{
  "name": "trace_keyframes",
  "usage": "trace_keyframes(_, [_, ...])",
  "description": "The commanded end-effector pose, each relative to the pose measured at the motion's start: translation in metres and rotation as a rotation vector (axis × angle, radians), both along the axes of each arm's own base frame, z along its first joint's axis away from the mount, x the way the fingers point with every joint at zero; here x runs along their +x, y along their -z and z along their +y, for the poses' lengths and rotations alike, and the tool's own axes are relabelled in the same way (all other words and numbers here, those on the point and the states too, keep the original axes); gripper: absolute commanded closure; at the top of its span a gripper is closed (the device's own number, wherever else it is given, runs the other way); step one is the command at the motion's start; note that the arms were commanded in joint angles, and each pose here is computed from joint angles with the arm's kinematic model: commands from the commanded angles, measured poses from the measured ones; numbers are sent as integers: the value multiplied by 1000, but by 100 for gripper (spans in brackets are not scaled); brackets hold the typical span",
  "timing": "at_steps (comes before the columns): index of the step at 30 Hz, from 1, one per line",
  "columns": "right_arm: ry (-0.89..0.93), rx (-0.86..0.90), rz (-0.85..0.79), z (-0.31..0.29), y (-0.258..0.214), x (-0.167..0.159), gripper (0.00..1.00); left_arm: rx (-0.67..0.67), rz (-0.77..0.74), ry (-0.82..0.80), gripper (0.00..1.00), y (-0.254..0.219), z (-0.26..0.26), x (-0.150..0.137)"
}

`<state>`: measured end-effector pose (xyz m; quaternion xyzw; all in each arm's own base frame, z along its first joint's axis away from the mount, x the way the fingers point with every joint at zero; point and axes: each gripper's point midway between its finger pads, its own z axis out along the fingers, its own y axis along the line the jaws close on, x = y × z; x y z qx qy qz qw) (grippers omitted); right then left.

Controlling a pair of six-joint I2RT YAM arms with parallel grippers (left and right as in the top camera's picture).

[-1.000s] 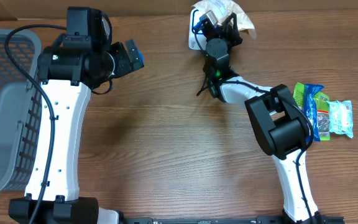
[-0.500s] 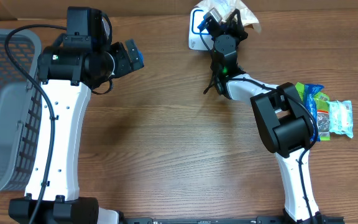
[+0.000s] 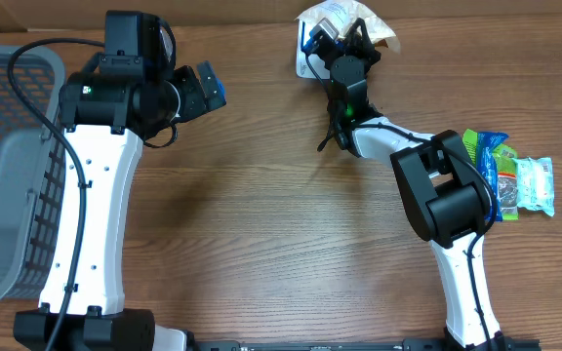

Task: Scan the item barcode
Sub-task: 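Hold the clear bag against the white scanner with the right gripper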

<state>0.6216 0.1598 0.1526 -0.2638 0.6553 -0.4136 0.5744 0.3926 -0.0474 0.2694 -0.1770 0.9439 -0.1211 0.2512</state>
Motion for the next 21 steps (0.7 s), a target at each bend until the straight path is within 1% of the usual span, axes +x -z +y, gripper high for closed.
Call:
trace_keyframes(1, [-11, 9, -22, 4, -13, 0, 96, 4, 3, -4, 0, 2, 0, 3])
trace_keyframes(6, [-10, -1, 2, 4, -7, 0, 96, 4, 3, -4, 0, 2, 0, 3])
trace_keyframes(18, [-13, -9, 4, 13, -7, -3, 96, 4, 3, -4, 0, 2, 0, 3])
trace_keyframes(21, [19, 5, -23, 11, -13, -6, 96, 4, 3, -4, 0, 2, 0, 3])
